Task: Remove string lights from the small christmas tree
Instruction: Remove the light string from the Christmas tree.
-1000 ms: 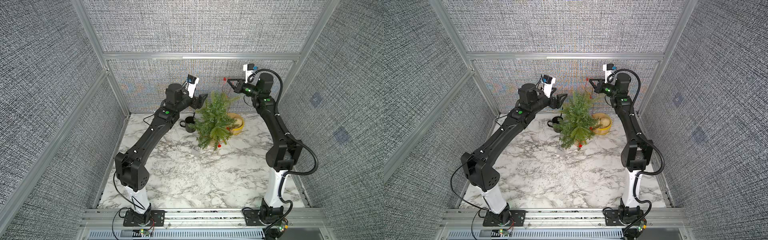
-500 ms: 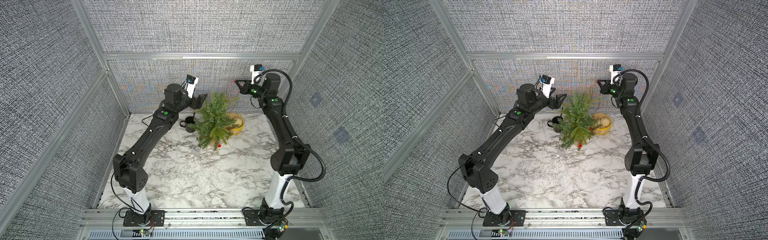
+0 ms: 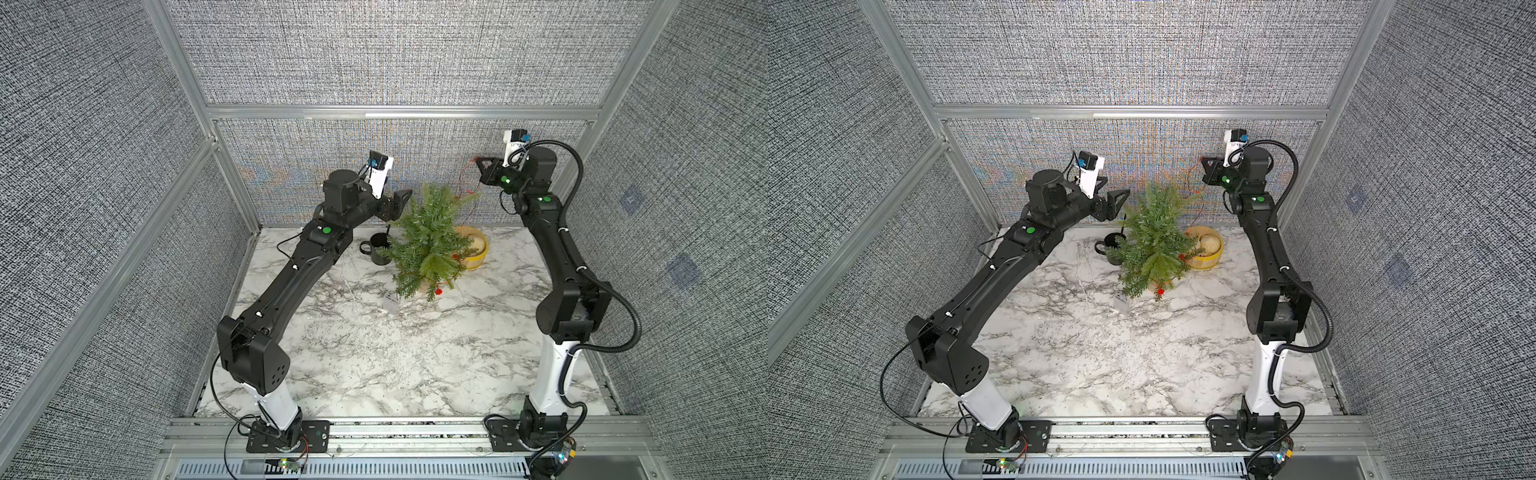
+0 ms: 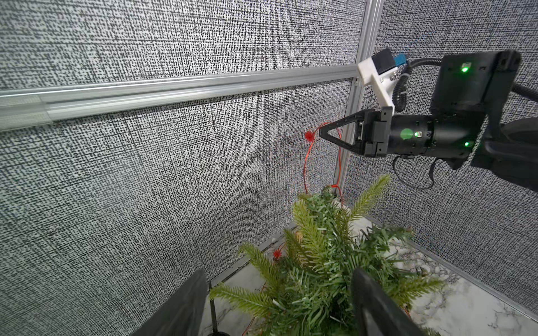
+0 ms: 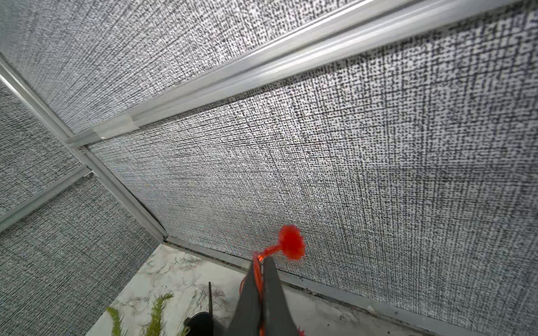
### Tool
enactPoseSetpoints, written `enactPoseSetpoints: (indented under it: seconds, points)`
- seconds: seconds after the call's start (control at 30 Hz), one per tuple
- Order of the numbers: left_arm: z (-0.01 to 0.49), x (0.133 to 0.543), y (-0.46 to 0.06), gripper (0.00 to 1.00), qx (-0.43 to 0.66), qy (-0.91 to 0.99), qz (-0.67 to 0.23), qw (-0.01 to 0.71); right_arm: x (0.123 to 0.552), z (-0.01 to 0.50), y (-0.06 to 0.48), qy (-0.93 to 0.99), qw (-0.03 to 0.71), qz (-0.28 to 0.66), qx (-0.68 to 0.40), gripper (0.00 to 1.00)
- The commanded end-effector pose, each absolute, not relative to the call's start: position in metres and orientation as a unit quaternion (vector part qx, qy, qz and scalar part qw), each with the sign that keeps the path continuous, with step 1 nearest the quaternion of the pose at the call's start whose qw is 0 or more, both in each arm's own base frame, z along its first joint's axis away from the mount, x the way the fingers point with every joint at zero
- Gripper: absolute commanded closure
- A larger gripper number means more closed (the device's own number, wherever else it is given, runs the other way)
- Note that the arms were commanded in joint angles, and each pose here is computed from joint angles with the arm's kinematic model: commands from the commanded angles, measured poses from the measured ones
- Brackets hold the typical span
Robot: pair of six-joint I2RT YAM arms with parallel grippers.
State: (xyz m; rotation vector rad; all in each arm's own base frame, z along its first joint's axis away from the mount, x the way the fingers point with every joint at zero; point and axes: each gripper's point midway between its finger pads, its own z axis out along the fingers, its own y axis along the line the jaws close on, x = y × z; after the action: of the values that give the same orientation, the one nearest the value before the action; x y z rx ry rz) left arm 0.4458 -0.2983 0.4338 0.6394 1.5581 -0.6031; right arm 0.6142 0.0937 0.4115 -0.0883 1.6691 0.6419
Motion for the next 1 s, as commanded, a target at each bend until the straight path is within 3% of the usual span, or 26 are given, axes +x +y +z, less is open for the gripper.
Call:
enactPoseSetpoints:
  seconds: [0.0,0.4,0.97]
  points:
    - [0.439,0.442,-0.295,0.22,0.278,0.674,-0.259,0.633,0.623,0.406,0.076,0.732,0.636,0.244,-0.002,1.0]
    - [0.44,0.431,-0.288,0.22,0.277,0.675,-0.257,0.634,0.631,0.37,0.045,0.77,0.615,0.164,0.039,1.0]
    - [0.446,0.412,-0.276,0.22,0.272,0.671,-0.258,0.639,0.588,0.424,0.021,0.76,0.643,0.091,0.032,1.0]
